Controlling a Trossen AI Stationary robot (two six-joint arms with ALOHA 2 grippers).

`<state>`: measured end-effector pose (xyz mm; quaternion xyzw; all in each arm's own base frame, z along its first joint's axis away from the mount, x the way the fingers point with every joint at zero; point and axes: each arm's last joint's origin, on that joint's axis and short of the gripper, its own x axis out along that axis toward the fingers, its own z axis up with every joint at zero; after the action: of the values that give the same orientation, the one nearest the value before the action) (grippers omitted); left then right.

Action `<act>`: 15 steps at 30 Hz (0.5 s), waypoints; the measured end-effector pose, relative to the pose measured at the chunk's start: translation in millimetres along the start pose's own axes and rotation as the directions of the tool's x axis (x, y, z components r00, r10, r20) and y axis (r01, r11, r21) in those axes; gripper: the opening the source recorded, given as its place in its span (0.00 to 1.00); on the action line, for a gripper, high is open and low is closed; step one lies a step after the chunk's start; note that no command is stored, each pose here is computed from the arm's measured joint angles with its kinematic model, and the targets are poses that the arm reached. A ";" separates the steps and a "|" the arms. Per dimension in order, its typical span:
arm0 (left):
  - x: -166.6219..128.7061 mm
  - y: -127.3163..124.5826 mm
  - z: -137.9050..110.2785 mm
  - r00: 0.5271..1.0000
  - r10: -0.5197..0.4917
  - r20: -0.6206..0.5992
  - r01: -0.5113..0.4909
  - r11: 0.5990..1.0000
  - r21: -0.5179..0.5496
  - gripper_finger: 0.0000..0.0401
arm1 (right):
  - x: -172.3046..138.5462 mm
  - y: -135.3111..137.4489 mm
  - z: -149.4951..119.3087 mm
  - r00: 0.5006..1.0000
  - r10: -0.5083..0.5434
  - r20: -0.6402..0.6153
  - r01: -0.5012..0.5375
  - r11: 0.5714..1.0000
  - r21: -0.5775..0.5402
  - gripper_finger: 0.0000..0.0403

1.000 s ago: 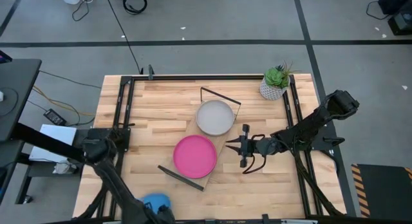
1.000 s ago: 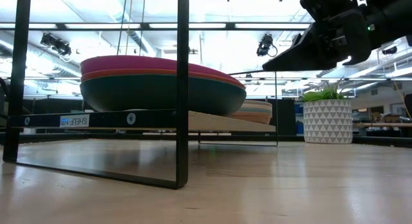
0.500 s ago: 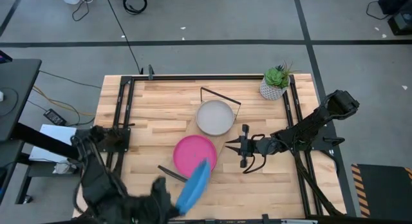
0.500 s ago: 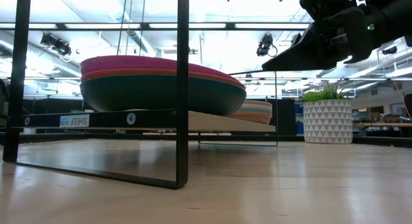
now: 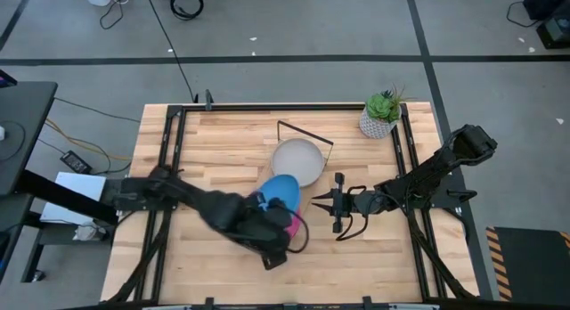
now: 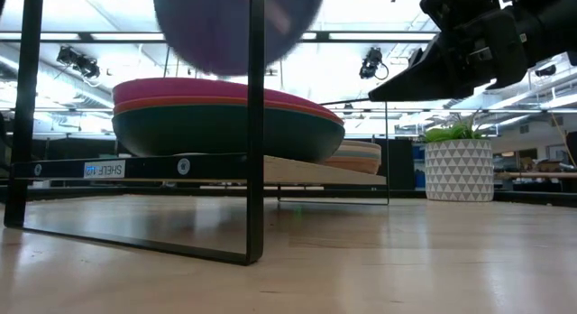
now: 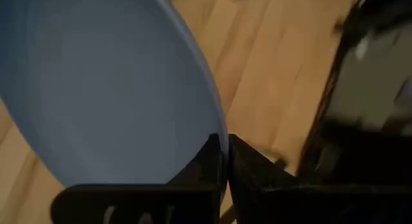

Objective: Place and stack plates onto a shelf
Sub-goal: Stack the blue plate on top of the pink plate on the shelf

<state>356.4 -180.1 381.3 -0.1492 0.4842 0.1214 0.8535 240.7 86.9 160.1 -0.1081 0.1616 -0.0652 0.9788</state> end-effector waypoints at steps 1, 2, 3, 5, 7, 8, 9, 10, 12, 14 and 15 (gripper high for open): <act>9.6 2.3 1.5 0.999 0.012 -0.047 -0.011 1.000 0.026 0.04 | 0.0 -0.1 -0.3 1.000 -0.002 -0.003 0.002 1.000 -0.005 0.19; 18.6 3.9 2.2 0.996 0.030 -0.085 -0.026 0.998 0.050 0.04 | 0.0 -0.1 -0.3 1.000 -0.004 -0.003 0.004 1.000 -0.010 0.19; 27.4 5.4 2.2 0.991 0.051 -0.122 -0.042 0.996 0.075 0.04 | 0.0 -0.2 -0.3 1.000 -0.005 -0.003 0.005 1.000 -0.013 0.19; 45.2 6.2 2.7 0.982 0.086 -0.170 -0.064 0.989 0.130 0.04 | 0.0 -0.2 -0.6 1.000 -0.006 -0.006 0.006 1.000 -0.015 0.19; 59.9 5.0 2.8 0.975 0.108 -0.192 -0.072 0.980 0.186 0.05 | 0.0 -0.2 -0.7 1.000 -0.006 -0.007 0.006 1.000 -0.015 0.19; 65.7 4.6 2.5 0.972 0.119 -0.202 -0.075 0.974 0.211 0.06 | 0.0 -0.2 -0.7 1.000 -0.006 -0.007 0.006 1.000 -0.014 0.19; 70.9 3.6 1.5 0.969 0.127 -0.212 -0.076 0.969 0.235 0.07 | 0.0 -0.1 -0.8 1.000 -0.006 -0.007 0.006 1.000 -0.011 0.19; 76.0 2.4 0.1 0.965 0.135 -0.224 -0.076 0.965 0.253 0.07 | 0.0 0.0 -0.8 1.000 -0.005 -0.007 0.005 1.000 -0.009 0.19; 84.4 0.3 -4.0 0.954 0.148 -0.260 -0.068 0.953 0.295 0.08 | -0.1 0.2 -0.7 1.000 0.000 -0.007 0.000 1.000 -0.001 0.19; 91.2 -1.7 -8.5 0.939 0.150 -0.309 -0.049 0.949 0.312 0.09 | -0.1 0.5 -0.7 1.000 0.007 -0.006 -0.007 1.000 0.009 0.19; 93.9 -2.8 -11.2 0.931 0.155 -0.331 -0.044 0.947 0.319 0.09 | -0.1 0.6 -0.7 1.000 0.012 -0.006 -0.012 1.000 0.012 0.19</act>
<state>395.6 -181.0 295.2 -0.0095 0.6487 0.0598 0.7586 240.4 87.3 159.4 -0.1012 0.1647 -0.0606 0.9793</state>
